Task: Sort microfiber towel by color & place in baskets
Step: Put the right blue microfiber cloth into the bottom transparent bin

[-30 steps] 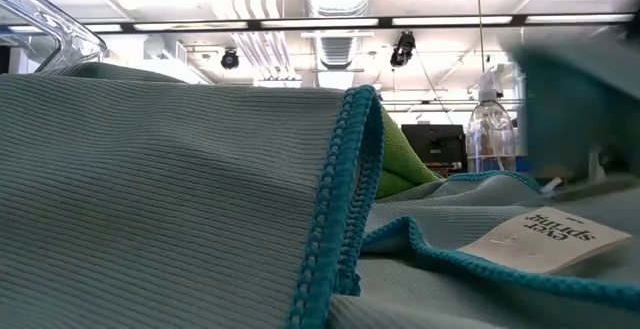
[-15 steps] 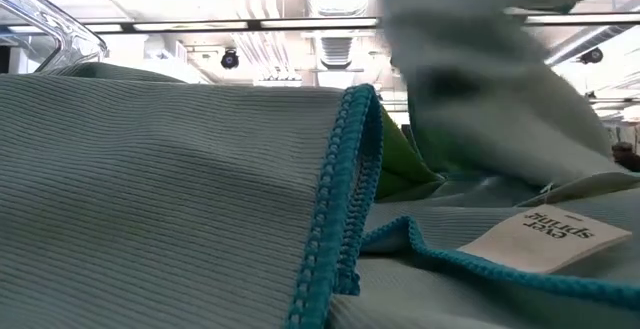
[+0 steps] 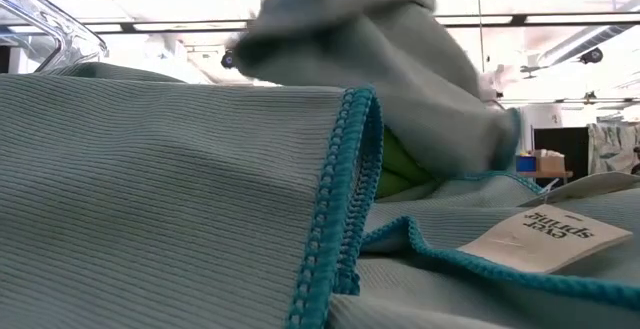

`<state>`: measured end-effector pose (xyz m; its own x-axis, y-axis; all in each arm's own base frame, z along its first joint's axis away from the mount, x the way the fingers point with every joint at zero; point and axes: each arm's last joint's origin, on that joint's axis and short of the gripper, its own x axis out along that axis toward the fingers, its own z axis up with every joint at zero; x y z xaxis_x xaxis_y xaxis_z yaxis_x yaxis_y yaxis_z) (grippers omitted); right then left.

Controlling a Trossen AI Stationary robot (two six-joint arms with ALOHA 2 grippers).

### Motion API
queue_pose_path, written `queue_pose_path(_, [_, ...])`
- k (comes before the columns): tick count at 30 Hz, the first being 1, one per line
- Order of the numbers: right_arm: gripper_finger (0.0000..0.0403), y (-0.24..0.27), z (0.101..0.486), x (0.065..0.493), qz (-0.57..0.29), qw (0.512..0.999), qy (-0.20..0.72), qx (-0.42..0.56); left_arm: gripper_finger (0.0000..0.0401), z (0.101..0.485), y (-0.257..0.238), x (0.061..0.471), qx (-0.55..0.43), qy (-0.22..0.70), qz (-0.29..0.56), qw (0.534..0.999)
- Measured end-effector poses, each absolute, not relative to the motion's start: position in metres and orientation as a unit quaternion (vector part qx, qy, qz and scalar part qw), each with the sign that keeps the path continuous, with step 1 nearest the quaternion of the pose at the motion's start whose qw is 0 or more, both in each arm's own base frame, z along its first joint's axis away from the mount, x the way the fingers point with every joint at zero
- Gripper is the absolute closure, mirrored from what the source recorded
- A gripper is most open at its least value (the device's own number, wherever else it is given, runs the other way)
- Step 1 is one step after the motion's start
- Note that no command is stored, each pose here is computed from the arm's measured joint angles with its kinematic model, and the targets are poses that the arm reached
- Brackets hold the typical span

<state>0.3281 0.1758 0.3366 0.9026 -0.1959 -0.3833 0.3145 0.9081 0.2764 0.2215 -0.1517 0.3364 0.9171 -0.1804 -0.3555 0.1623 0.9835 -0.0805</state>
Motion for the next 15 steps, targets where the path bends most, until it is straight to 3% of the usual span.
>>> queue_pose_path(15, [0.0394, 0.178, 0.360, 0.340, -0.035, 0.984, 0.096, 0.148, 0.0225, 0.339, -0.141, 0.236, 0.021, 0.154, -0.078, 0.985])
